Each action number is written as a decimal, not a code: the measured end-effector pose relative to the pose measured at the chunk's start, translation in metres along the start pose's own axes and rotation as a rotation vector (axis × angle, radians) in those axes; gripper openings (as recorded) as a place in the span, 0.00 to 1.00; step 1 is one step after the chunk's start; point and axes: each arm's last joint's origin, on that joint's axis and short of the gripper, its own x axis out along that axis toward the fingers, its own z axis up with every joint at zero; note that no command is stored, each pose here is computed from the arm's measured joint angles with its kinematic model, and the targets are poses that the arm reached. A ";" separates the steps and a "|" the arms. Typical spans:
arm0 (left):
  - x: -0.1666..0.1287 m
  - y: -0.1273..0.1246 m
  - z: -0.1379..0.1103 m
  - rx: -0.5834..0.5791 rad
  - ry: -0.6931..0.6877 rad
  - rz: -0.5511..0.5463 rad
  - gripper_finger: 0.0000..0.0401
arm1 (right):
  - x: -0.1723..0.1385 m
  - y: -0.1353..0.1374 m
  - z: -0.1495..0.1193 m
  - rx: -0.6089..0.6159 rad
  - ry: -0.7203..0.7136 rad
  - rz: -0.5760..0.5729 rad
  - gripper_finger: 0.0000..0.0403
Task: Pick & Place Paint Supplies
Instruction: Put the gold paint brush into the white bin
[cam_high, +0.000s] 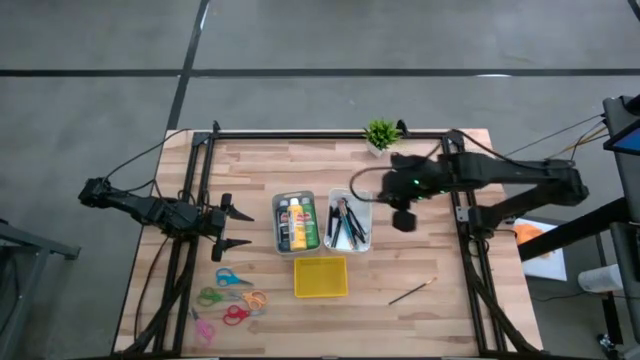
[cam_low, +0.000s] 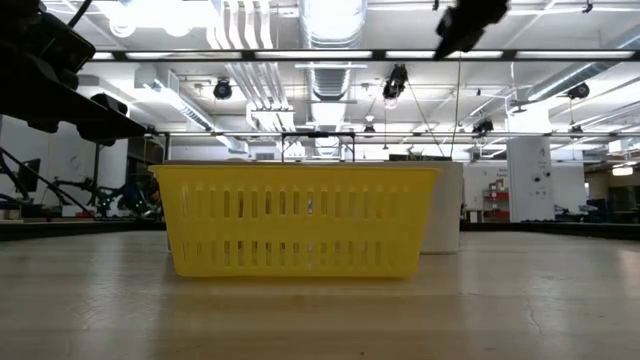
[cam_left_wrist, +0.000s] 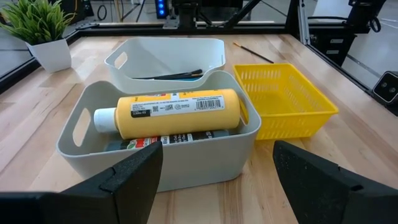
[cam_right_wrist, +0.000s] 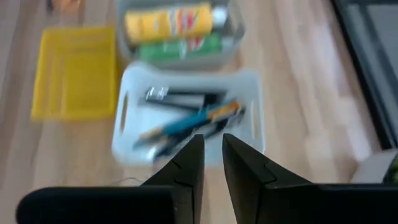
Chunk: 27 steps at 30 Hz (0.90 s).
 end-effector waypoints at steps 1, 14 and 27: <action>0.000 0.000 0.000 0.000 0.000 0.000 0.76 | -0.004 0.002 -0.005 -0.008 0.020 0.007 0.14; 0.000 0.000 0.000 0.000 0.000 0.000 0.76 | -0.007 0.055 -0.073 -0.005 0.211 0.146 0.14; 0.000 0.000 0.000 0.000 0.000 0.000 0.76 | 0.022 0.137 -0.126 -0.203 0.420 0.251 0.14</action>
